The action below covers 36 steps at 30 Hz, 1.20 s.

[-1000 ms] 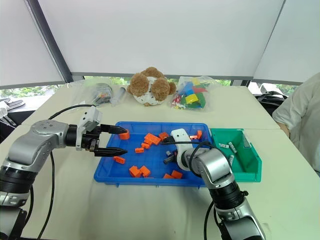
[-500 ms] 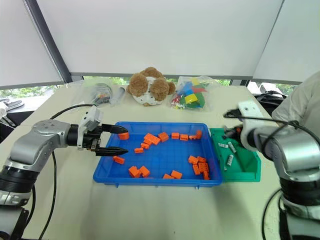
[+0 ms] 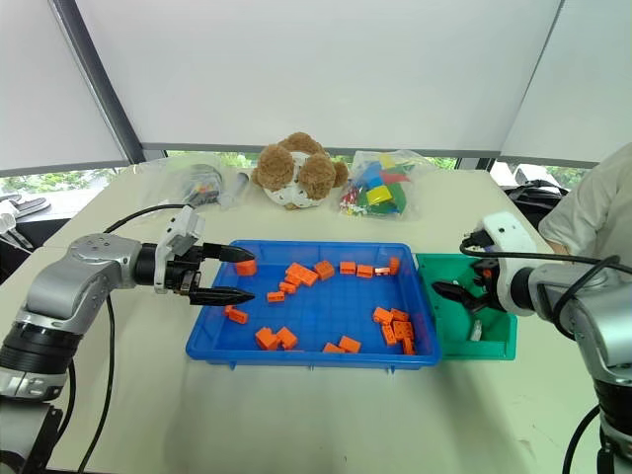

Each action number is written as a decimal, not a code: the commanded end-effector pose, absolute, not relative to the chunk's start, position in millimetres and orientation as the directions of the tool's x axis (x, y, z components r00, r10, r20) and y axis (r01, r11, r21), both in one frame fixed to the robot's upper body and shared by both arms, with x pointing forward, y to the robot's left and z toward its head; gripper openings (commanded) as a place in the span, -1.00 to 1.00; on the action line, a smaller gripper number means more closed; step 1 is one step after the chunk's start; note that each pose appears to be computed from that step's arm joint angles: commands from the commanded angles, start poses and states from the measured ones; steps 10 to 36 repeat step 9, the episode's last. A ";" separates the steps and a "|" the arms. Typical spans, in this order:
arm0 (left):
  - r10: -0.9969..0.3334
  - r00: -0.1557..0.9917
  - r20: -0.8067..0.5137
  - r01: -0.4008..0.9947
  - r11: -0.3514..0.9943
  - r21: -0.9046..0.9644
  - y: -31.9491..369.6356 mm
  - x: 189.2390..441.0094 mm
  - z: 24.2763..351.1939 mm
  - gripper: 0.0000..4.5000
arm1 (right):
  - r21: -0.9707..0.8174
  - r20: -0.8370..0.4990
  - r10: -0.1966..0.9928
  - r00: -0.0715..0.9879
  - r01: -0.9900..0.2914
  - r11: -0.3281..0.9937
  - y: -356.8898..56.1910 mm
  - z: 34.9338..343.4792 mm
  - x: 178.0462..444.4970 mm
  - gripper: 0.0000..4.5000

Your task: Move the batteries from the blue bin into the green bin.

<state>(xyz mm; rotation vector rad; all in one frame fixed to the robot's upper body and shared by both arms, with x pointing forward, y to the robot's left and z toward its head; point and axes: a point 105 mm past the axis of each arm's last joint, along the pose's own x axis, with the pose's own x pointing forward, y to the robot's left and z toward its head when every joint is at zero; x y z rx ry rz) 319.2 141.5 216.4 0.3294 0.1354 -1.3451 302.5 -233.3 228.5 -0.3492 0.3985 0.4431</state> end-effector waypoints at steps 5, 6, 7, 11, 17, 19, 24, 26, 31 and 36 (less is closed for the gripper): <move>-0.933 0.227 -0.278 0.968 0.184 0.174 151.9 309.6 234.3 1.00 | -0.318 -0.388 0.617 0.684 -0.728 0.608 -181.9 261.7 270.0 0.98; -0.932 0.229 -0.280 0.967 0.186 0.173 153.3 308.5 235.1 1.00 | -0.319 -0.393 0.636 0.664 -0.747 0.583 -177.1 261.7 266.9 0.98; -0.932 0.231 -0.281 0.967 0.188 0.172 154.1 308.1 235.7 1.00 | -0.319 -0.395 0.647 0.652 -0.758 0.569 -174.4 261.6 265.2 0.98; -0.933 0.232 -0.276 0.968 0.194 0.158 155.7 306.9 236.4 1.00 | -0.326 -0.404 0.654 0.639 -0.769 0.550 -171.5 259.9 263.4 0.98; -0.933 0.232 -0.276 0.968 0.194 0.158 155.7 306.9 236.4 1.00 | -0.326 -0.404 0.654 0.639 -0.769 0.550 -171.5 259.9 263.4 0.98; -0.933 0.232 -0.276 0.968 0.194 0.158 155.7 306.9 236.4 1.00 | -0.326 -0.404 0.654 0.639 -0.769 0.550 -171.5 259.9 263.4 0.98; -0.933 0.232 -0.276 0.968 0.194 0.158 155.7 306.9 236.4 1.00 | -0.326 -0.404 0.654 0.639 -0.769 0.550 -171.5 259.9 263.4 0.98; -0.933 0.232 -0.276 0.968 0.194 0.158 155.7 306.9 236.4 1.00 | -0.326 -0.404 0.654 0.639 -0.769 0.550 -171.5 259.9 263.4 0.98; -0.933 0.232 -0.276 0.968 0.194 0.158 155.7 306.9 236.4 1.00 | -0.326 -0.404 0.654 0.639 -0.769 0.550 -171.5 259.9 263.4 0.98; -0.933 0.232 -0.276 0.968 0.194 0.158 155.7 306.9 236.4 1.00 | -0.326 -0.404 0.654 0.639 -0.769 0.550 -171.5 259.9 263.4 0.98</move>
